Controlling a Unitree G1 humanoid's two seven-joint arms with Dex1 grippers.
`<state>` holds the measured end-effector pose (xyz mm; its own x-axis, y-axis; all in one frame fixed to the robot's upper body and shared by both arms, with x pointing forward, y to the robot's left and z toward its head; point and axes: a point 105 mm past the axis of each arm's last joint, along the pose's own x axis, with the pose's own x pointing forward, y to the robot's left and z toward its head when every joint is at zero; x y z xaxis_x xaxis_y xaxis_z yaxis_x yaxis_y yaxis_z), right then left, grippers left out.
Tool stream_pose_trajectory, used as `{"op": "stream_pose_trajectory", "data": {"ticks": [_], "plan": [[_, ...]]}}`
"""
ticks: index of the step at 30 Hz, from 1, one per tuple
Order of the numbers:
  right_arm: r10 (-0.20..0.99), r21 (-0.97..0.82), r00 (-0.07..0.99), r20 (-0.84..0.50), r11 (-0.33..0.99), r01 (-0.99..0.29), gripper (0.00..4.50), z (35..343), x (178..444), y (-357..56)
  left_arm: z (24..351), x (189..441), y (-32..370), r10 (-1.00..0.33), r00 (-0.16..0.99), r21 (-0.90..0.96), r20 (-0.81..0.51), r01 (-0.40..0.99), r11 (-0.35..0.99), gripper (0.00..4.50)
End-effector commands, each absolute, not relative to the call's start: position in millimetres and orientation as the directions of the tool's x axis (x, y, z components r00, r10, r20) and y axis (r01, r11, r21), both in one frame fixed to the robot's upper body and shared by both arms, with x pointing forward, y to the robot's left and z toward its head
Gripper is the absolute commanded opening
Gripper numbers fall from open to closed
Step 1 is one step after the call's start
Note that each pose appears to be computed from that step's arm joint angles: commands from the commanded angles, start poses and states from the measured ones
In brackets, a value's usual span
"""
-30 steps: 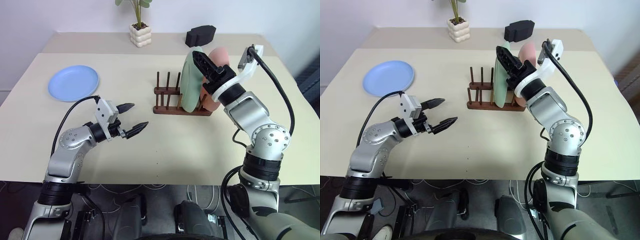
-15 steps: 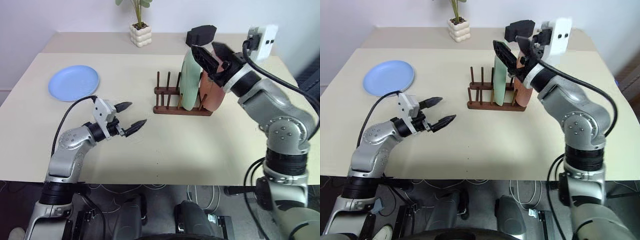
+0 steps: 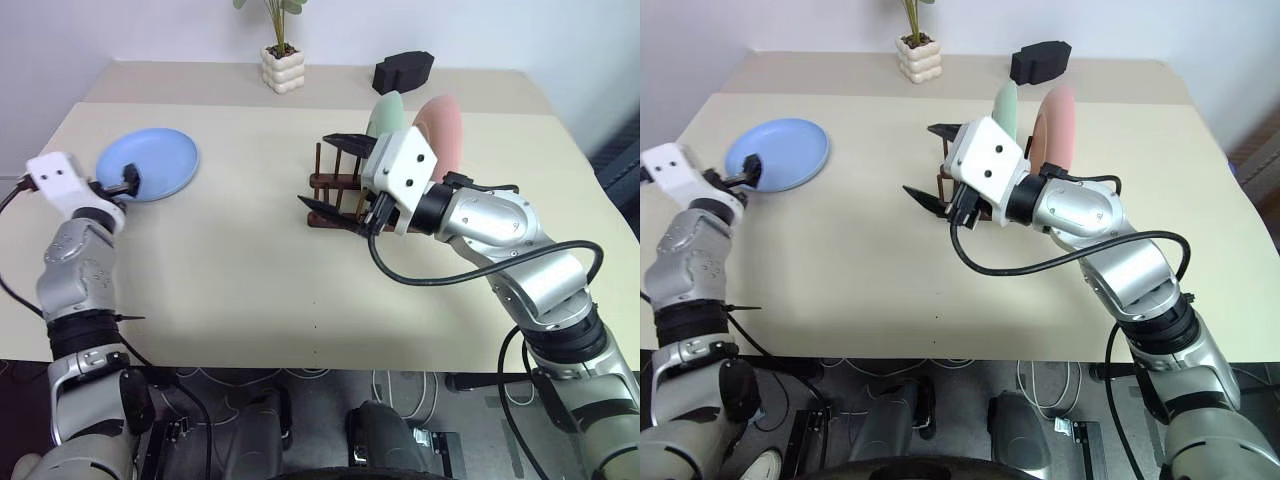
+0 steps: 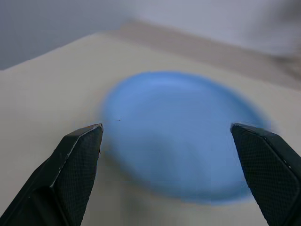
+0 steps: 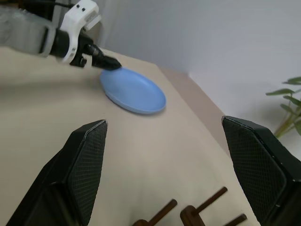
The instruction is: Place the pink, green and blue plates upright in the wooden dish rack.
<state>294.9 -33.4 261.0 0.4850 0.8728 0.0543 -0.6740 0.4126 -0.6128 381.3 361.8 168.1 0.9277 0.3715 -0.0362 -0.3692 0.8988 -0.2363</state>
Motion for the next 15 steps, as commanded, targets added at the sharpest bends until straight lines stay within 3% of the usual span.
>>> {"op": "stream_pose_trajectory", "data": {"ticks": [1, 11, 15], "plan": [[0.885, -0.636, 0.459, 0.075, 0.397, -0.662, 3.95, 264.1, 290.3, -29.1, 164.5, 387.2, 362.4, 0.364, 0.925, -0.264, -0.107, -0.380, 0.887, 4.50], [0.880, -0.623, 0.471, 0.064, 0.404, -0.669, 3.95, 253.3, 291.7, -28.5, 142.8, 420.6, 346.7, 0.305, 0.916, -0.377, -0.261, -0.388, 0.841, 4.50], [0.869, -0.623, 0.491, 0.065, 0.420, -0.660, 4.00, 251.1, 291.9, -31.5, 141.4, 426.3, 340.3, 0.293, 0.919, -0.406, -0.262, -0.381, 0.831, 2.70]]}}
